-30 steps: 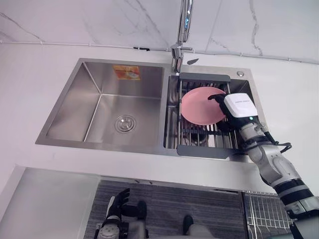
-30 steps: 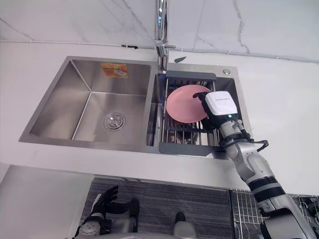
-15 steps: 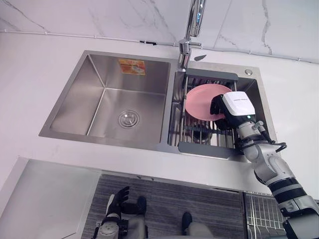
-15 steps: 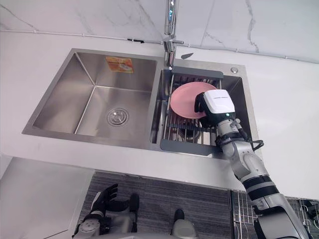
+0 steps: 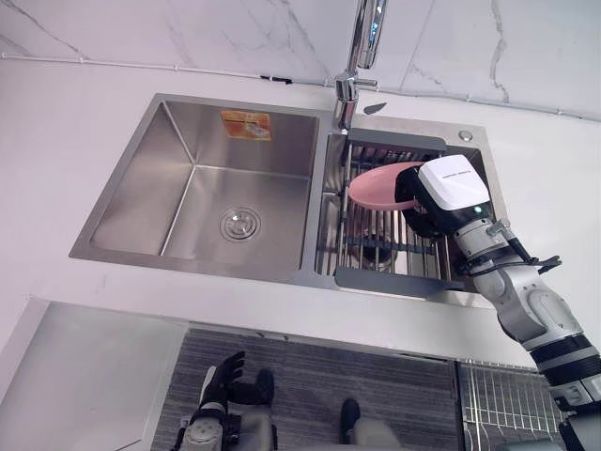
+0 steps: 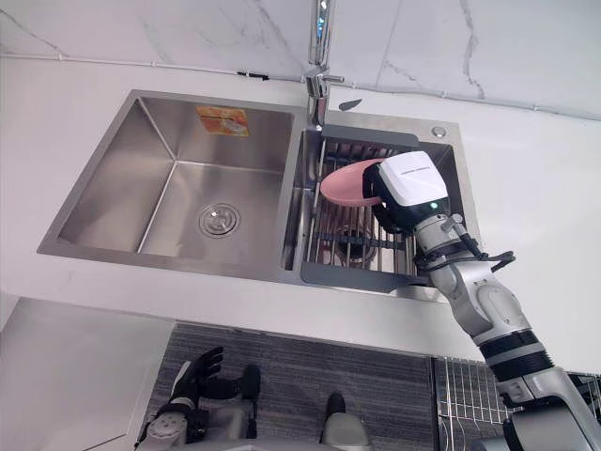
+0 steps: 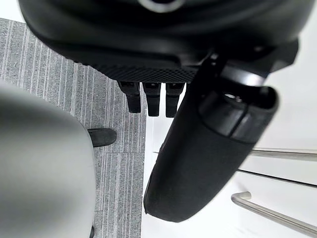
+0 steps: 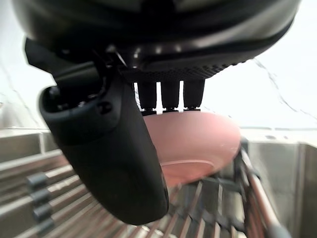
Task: Walk over to the sink, pick up the cup, carry it to the dishwasher, place the cup inside the dishwasher, then close the dishwasher door
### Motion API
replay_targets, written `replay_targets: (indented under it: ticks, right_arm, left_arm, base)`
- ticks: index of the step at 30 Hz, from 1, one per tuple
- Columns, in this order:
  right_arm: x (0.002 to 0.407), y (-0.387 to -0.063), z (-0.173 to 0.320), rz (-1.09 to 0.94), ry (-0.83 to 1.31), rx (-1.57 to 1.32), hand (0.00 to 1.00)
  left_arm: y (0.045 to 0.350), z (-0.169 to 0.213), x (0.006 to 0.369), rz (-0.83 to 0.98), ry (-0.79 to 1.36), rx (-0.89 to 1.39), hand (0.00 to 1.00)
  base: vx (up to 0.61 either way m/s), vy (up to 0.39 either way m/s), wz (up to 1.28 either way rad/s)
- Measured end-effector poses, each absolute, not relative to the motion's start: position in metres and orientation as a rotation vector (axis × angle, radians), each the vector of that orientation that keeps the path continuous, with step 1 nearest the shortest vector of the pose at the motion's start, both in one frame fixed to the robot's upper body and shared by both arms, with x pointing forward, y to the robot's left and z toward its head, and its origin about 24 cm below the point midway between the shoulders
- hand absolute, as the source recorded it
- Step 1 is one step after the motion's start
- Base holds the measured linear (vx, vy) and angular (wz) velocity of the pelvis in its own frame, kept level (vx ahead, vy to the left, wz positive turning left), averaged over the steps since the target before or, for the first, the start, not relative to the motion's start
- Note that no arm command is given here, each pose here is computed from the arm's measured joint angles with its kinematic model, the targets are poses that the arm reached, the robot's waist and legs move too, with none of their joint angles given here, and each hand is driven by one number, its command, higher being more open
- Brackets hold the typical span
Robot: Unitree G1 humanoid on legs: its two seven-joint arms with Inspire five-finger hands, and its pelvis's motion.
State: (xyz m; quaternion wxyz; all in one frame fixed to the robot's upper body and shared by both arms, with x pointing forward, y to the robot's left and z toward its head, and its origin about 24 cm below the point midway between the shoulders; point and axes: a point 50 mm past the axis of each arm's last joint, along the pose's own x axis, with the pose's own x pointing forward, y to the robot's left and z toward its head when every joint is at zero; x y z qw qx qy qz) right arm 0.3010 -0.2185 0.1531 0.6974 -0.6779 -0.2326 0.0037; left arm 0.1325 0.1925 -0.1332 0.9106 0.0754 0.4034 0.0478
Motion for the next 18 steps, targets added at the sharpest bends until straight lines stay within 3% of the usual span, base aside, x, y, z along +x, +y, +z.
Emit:
replay_targets:
  ticks: [18]
  right_arm:
    - [0.278, -0.223, 0.148, 0.007, -0.549, -1.534, 0.30]
  left_arm:
    - [0.194, -0.140, 0.124, 0.095, 0.887, 0.164, 0.90]
  base:
    - [-0.03, -0.002, -0.02]
